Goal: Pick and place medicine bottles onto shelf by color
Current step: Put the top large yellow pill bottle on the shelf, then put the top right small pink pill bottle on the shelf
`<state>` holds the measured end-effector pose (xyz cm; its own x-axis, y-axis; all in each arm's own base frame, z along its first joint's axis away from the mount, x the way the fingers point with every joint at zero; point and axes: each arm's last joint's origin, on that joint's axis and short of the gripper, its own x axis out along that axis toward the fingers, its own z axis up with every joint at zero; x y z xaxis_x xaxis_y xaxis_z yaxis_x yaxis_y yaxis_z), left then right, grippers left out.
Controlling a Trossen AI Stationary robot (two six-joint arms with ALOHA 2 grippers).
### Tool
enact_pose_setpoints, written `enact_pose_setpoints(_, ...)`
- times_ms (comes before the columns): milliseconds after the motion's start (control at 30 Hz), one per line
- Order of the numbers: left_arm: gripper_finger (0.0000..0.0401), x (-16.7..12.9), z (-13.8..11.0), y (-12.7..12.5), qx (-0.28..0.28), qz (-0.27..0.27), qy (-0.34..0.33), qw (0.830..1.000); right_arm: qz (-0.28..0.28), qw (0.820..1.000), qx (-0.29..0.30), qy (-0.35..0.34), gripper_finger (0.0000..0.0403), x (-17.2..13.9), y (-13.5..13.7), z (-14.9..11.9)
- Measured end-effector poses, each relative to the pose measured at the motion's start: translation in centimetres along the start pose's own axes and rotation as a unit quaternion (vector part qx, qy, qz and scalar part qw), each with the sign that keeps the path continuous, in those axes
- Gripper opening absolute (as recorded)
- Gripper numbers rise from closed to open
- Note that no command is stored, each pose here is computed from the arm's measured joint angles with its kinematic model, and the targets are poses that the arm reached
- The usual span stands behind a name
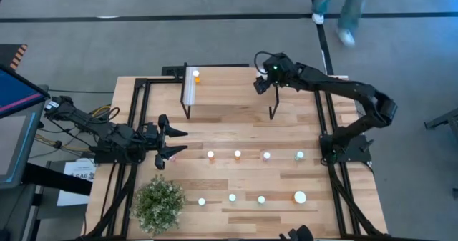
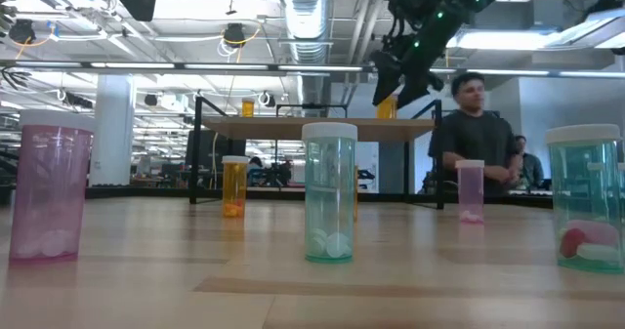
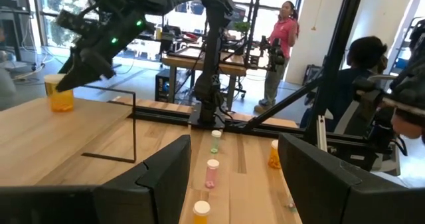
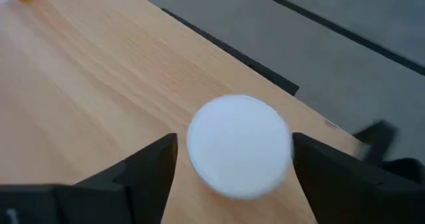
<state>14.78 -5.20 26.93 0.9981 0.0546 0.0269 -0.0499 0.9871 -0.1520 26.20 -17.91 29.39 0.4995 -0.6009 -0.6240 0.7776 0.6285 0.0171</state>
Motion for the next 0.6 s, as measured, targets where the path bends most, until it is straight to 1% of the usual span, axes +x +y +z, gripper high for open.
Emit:
enact_pose_setpoints(167, 0.0215, 0.0, 0.0, 0.0, 0.000, 0.000, 0.000, 1.000, 0.015, 1.000, -0.004, -0.022, 0.0322, -3.8, 0.0, 0.4)
enact_pose_setpoints(233, 0.0215, 0.0, 0.0, 0.0, 0.002, 0.000, 0.000, 1.000, 0.029, 0.999, -0.022, -0.020, 0.0322, -5.6, 0.5, 0.1)
enact_pose_setpoints(333, 0.0215, 0.0, 0.0, 0.0, 0.002, 0.000, 0.000, 1.000, 0.063, 0.995, -0.073, -0.015, 0.0318, -8.2, 2.1, -0.8)
enact_pose_setpoints(467, 0.0215, 0.0, 0.0, 0.0, 0.002, 0.000, 0.000, 1.000, 0.136, 0.980, -0.143, -0.014, 0.0314, -11.1, 5.2, -3.3)
enact_pose_setpoints(600, 0.0215, 0.0, 0.0, 0.0, 0.002, 0.000, 0.000, 1.000, 0.211, 0.955, -0.207, -0.002, 0.0312, -13.3, 8.4, -6.7)
